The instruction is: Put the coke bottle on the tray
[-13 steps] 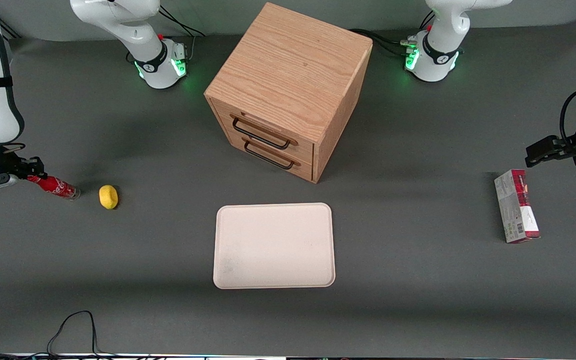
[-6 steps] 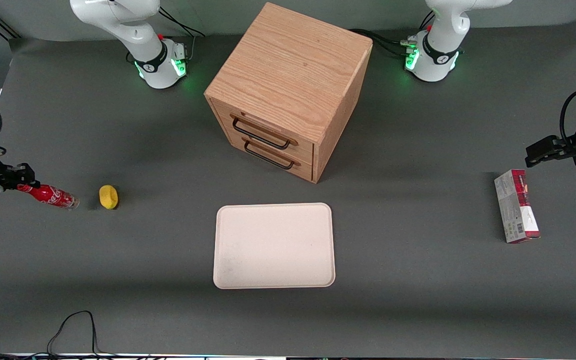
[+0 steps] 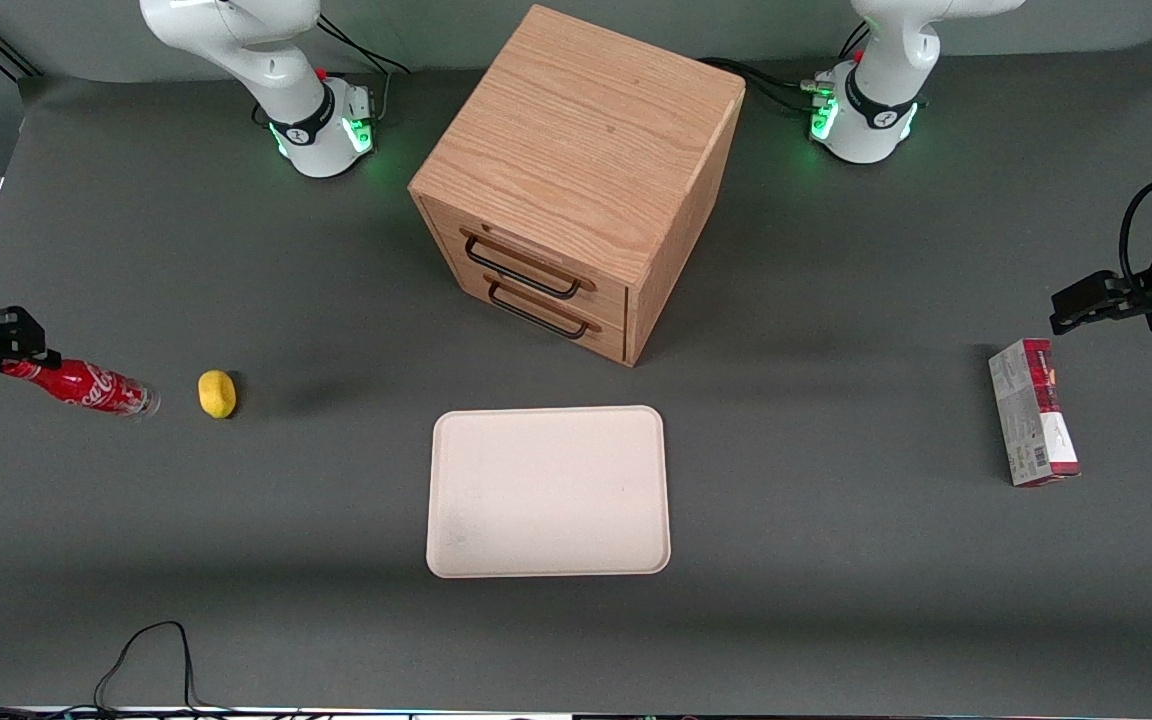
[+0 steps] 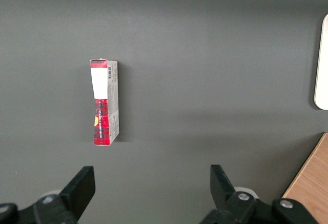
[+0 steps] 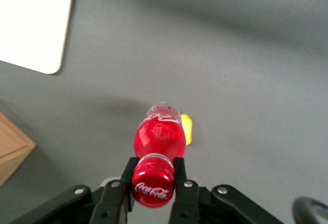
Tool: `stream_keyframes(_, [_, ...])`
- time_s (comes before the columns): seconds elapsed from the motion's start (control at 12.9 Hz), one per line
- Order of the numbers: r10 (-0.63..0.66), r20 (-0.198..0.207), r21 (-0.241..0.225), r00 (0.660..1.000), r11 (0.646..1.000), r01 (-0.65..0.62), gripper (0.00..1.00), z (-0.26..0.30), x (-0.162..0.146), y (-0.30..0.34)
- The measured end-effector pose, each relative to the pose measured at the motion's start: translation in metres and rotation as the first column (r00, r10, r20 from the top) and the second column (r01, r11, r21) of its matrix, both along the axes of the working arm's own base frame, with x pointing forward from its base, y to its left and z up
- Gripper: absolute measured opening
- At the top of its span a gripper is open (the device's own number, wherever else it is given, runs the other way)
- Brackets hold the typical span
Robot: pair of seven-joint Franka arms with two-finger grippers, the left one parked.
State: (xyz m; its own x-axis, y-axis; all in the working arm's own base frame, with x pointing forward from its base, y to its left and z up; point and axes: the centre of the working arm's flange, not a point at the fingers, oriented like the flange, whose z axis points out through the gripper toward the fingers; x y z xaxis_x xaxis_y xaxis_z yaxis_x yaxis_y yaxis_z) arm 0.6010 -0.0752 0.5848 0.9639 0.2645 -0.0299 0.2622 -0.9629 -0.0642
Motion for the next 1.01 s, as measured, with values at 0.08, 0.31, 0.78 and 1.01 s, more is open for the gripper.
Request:
stream_keyframes(0.08, [-0.009, -0.009, -0.008, 1.000, 1.000, 0.009, 0.32, 0.017, -0.001, 0.021])
stream_keyframes(0.31, [-0.027, -0.024, -0.018, 0.999, 0.999, 0.027, 0.32, 0.052, 0.003, 0.085])
stream_keyframes(0.78, [-0.022, -0.008, -0.069, 1.000, 0.997, 0.022, 0.32, -0.007, 0.050, 0.237])
stream_keyframes(1.01, [-0.024, 0.008, -0.050, 1.000, 0.998, 0.024, 0.32, -0.060, 0.061, 0.314])
